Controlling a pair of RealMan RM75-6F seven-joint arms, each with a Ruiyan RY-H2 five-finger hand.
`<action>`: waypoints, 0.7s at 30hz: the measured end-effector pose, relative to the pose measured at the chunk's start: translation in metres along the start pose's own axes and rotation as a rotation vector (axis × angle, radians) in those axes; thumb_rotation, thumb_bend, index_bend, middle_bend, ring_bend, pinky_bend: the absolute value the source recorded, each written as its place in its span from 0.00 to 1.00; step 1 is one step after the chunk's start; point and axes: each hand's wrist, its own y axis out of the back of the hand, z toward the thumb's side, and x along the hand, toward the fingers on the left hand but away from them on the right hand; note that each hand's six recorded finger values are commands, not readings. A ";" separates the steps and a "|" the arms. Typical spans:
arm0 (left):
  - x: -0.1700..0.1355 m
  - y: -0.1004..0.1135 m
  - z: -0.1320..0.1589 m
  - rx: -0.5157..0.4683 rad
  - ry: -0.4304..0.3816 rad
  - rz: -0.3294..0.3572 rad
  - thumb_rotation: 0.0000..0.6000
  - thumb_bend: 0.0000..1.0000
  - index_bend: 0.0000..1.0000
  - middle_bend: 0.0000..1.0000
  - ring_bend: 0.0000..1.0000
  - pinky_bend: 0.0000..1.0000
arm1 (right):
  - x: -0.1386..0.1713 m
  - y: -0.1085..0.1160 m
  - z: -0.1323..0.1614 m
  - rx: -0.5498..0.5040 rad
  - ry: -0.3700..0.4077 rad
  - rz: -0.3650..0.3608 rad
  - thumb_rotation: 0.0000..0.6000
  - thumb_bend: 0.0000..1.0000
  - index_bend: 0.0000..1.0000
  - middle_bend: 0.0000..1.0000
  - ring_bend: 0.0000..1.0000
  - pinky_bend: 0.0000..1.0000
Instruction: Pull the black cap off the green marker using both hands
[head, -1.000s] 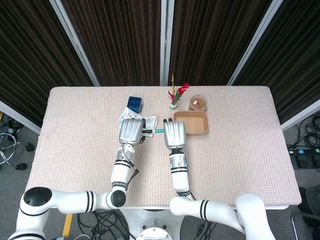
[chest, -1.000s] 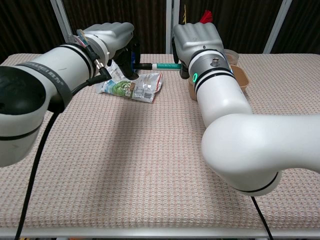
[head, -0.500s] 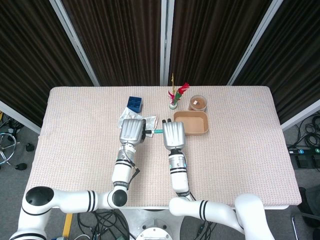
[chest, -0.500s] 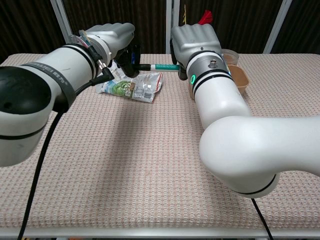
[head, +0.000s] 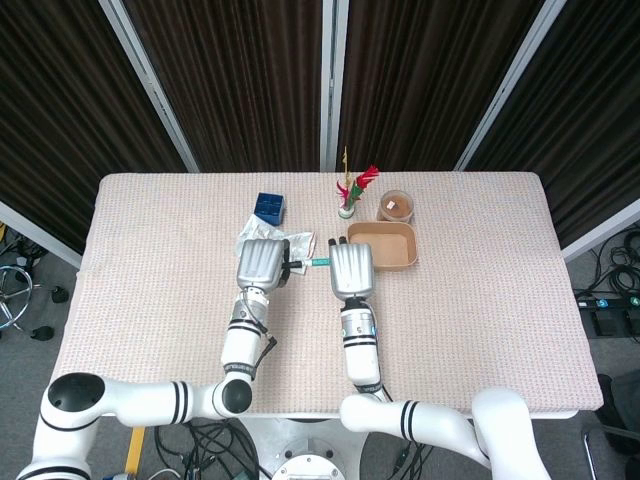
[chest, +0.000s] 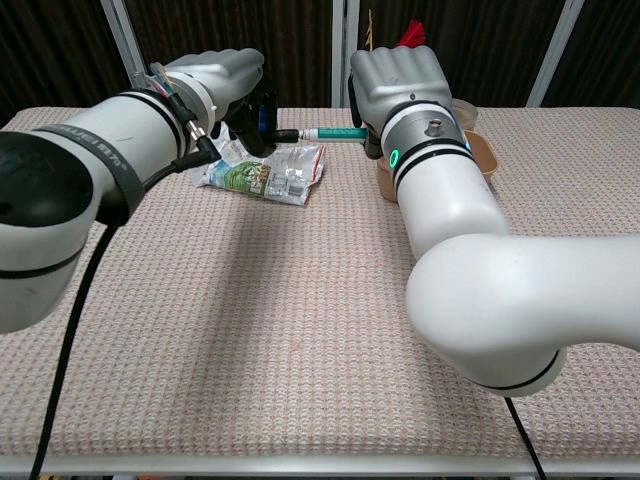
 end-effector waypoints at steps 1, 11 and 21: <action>0.000 0.001 -0.001 -0.002 0.001 0.003 1.00 0.40 0.60 0.64 0.60 0.61 | 0.000 0.000 -0.002 -0.001 -0.003 -0.001 1.00 0.33 0.65 0.60 0.87 0.95; -0.004 -0.001 -0.032 -0.040 0.053 0.009 1.00 0.40 0.60 0.65 0.60 0.61 | 0.003 -0.001 -0.027 -0.014 -0.035 -0.004 1.00 0.33 0.65 0.60 0.87 0.95; -0.029 -0.035 -0.059 -0.066 0.049 -0.026 1.00 0.40 0.60 0.65 0.60 0.61 | 0.039 -0.021 -0.074 -0.033 -0.057 0.049 1.00 0.33 0.65 0.60 0.87 0.95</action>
